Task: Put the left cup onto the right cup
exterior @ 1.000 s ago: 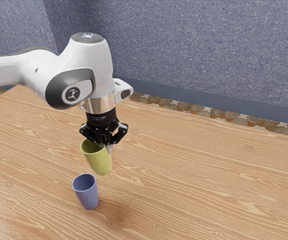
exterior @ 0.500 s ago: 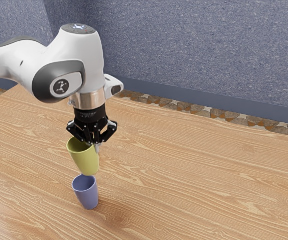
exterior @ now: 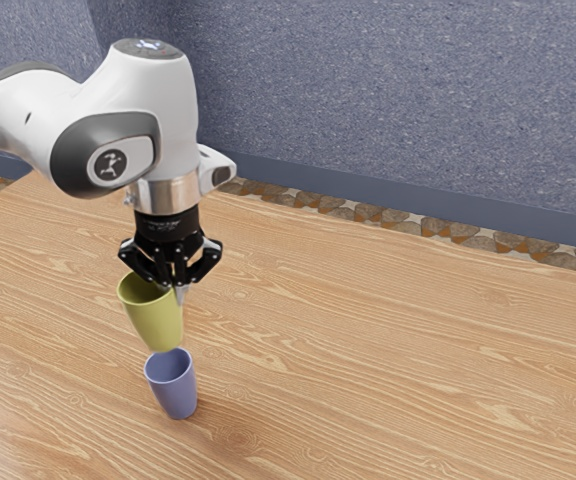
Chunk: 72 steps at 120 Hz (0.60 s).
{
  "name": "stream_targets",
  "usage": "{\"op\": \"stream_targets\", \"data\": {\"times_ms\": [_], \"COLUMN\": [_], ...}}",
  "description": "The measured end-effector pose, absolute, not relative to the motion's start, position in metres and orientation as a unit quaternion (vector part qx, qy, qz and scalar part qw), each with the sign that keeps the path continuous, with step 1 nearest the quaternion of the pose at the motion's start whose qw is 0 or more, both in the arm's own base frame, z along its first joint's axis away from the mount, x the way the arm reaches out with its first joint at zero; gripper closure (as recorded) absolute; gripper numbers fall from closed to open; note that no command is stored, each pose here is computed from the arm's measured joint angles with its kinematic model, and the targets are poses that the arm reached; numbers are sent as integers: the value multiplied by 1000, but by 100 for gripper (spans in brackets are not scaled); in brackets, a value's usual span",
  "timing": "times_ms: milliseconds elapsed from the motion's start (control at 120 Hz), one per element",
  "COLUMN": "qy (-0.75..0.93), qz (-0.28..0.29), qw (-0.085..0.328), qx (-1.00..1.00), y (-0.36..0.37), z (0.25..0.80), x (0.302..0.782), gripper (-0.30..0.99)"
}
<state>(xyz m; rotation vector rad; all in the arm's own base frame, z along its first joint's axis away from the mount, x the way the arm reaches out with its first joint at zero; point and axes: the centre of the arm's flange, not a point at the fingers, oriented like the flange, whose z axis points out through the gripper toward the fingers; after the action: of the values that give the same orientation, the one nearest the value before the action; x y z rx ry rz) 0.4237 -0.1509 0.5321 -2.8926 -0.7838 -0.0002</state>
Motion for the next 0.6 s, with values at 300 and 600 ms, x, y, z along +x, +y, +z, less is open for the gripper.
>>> {"op": "stream_targets", "data": {"times_ms": [300,600], "qy": [-277,-283], "qz": [8,17], "qw": [70,73], "qx": [-958,-956], "y": [-135,-128], "z": [534,534], "x": [427,426], "gripper": [79,79]}}
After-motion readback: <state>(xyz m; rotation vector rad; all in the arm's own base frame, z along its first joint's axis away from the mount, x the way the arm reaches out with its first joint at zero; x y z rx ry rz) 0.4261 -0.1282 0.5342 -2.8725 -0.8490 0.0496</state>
